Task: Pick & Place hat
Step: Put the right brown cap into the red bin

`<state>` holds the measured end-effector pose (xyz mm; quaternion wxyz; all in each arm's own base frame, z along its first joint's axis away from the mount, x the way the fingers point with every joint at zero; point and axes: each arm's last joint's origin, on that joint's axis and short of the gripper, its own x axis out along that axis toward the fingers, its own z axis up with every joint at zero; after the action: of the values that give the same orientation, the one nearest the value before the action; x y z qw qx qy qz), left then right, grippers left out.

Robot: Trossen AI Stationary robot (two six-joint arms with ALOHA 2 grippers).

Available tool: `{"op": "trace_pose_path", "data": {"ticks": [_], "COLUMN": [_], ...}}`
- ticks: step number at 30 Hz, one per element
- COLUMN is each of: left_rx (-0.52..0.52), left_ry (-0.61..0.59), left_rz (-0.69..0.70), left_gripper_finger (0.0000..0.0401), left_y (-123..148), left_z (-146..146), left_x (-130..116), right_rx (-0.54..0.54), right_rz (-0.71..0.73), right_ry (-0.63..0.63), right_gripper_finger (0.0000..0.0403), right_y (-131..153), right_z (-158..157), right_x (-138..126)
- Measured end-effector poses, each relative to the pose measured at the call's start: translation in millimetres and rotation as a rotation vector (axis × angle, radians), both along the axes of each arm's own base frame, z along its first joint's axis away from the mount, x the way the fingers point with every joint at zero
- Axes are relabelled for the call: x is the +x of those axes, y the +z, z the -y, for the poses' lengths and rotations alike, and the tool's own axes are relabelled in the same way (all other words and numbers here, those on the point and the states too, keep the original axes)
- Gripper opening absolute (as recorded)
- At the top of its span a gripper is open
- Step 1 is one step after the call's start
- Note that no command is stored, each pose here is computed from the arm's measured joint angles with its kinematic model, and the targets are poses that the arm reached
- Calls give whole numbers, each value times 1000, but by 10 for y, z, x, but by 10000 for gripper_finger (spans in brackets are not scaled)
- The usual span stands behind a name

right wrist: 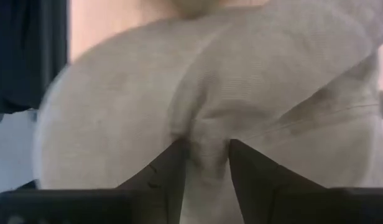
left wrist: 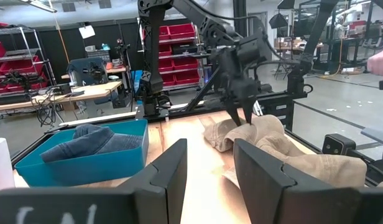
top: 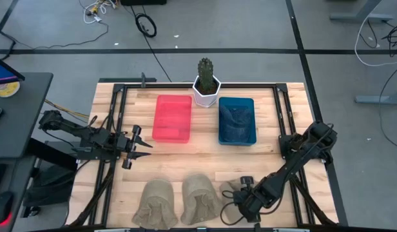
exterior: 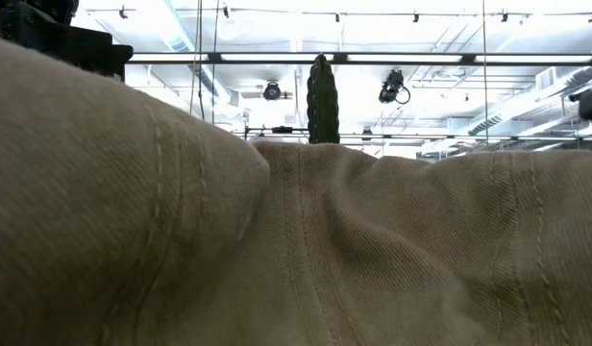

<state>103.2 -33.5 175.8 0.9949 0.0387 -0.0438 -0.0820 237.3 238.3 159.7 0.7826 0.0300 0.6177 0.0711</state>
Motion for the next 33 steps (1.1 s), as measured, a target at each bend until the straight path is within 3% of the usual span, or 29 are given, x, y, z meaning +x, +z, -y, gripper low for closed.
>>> {"op": "trace_pose_path", "data": {"ticks": [3,8,16,21,29,33], "left_rx": [-1,-3,-2,-2,-2,-2], "left_ry": [0,0,0,0,0,0], "left_rz": [0,0,0,0,0,0], "left_gripper_finger": [135,135,135,135,135,135], "left_y": [0,0,0,0,0,0], "left_z": [0,0,0,0,0,0], "left_x": [0,0,0,0,0,0], "right_rx": [-19,-51,-122,-94,-28,-17], "right_rz": [-43,-95,-160,-141,-131,-123], "right_ry": [-2,34,28,26,16,6], "right_gripper_finger": [102,11,4,5,33,66], "right_y": [-25,20,271,435,446,448], "right_z": [44,60,56,3,-34,-43], "right_x": [-19,-37,-30,23,58,67]}}
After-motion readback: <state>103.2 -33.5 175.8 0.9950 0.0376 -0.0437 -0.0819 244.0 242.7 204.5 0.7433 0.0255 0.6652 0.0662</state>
